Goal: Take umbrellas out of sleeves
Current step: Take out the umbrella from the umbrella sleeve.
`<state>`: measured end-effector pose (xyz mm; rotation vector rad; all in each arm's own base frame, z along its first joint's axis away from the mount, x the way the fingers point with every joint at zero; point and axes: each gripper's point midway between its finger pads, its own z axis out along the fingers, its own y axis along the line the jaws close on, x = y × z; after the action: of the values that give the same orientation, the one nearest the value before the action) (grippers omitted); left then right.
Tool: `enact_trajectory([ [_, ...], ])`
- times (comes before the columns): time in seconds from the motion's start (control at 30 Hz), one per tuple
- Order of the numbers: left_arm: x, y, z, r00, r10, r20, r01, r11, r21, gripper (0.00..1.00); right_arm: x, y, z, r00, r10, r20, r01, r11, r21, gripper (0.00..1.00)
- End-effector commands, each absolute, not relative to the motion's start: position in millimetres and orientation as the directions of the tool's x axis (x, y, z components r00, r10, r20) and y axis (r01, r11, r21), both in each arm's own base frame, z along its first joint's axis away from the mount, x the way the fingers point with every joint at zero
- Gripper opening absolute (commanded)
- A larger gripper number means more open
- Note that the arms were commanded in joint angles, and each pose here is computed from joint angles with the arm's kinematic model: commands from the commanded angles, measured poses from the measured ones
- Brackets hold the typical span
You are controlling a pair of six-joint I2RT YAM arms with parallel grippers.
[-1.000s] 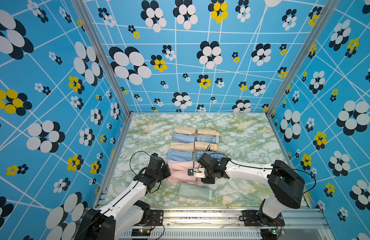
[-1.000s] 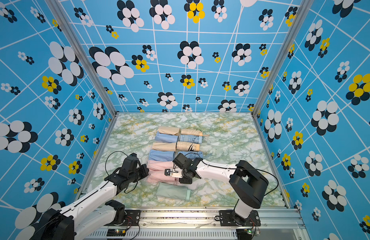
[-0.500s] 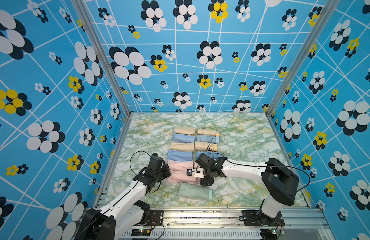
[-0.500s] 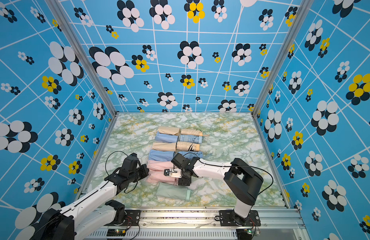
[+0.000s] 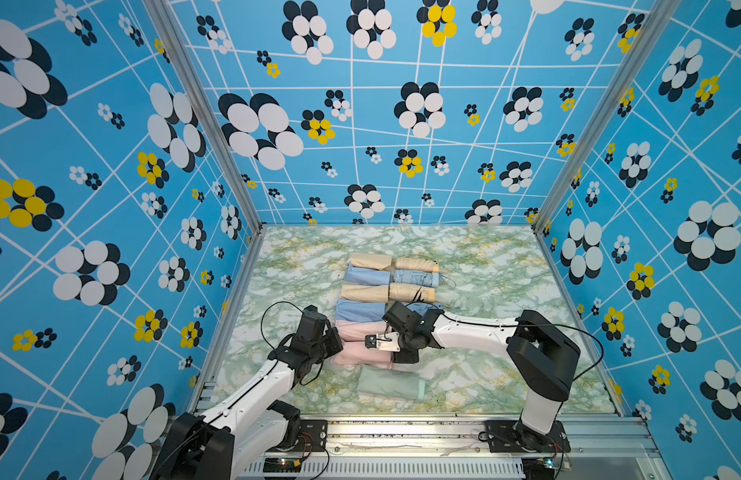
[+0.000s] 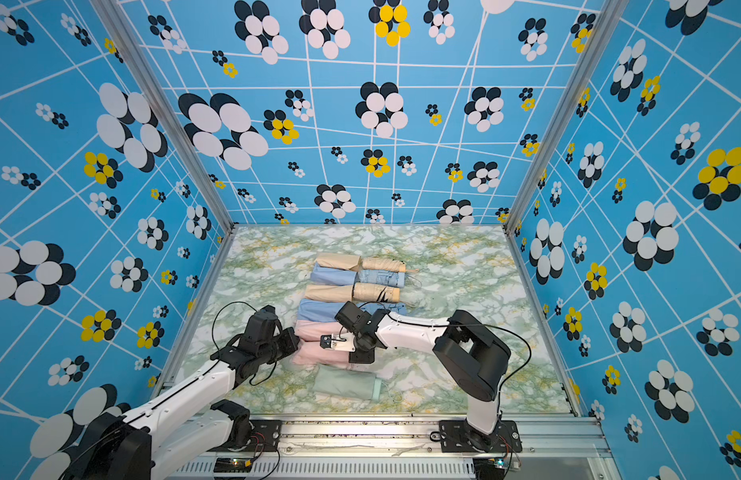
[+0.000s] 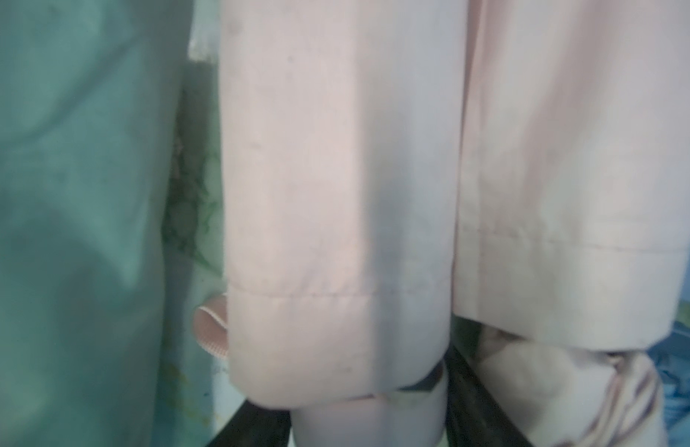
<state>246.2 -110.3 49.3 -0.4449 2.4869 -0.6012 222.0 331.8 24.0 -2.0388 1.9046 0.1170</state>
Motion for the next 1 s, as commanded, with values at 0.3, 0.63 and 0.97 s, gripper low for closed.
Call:
enact_trajectory([
  [0.3, 242.9, -101.3, 46.6, -0.794, -0.425, -0.435, -0.195, 0.856, -0.48, 0.0, 208.9, 310.4, 16.0, 0.122, -0.97, -0.212, -0.983, -0.089, -0.16, 0.37],
  [0.63, 242.9, -97.0, 51.2, -0.782, -0.437, -0.444, -0.201, 0.852, -0.484, 0.0, 203.7, 288.0, 18.8, 0.105, -0.977, -0.183, -0.984, -0.076, -0.16, 0.33],
  [0.97, 244.6, -96.6, 53.8, -0.781, -0.437, -0.447, -0.198, 0.851, -0.486, 0.0, 203.4, 268.2, 21.1, 0.08, -0.985, -0.154, -0.983, -0.053, -0.174, 0.32],
])
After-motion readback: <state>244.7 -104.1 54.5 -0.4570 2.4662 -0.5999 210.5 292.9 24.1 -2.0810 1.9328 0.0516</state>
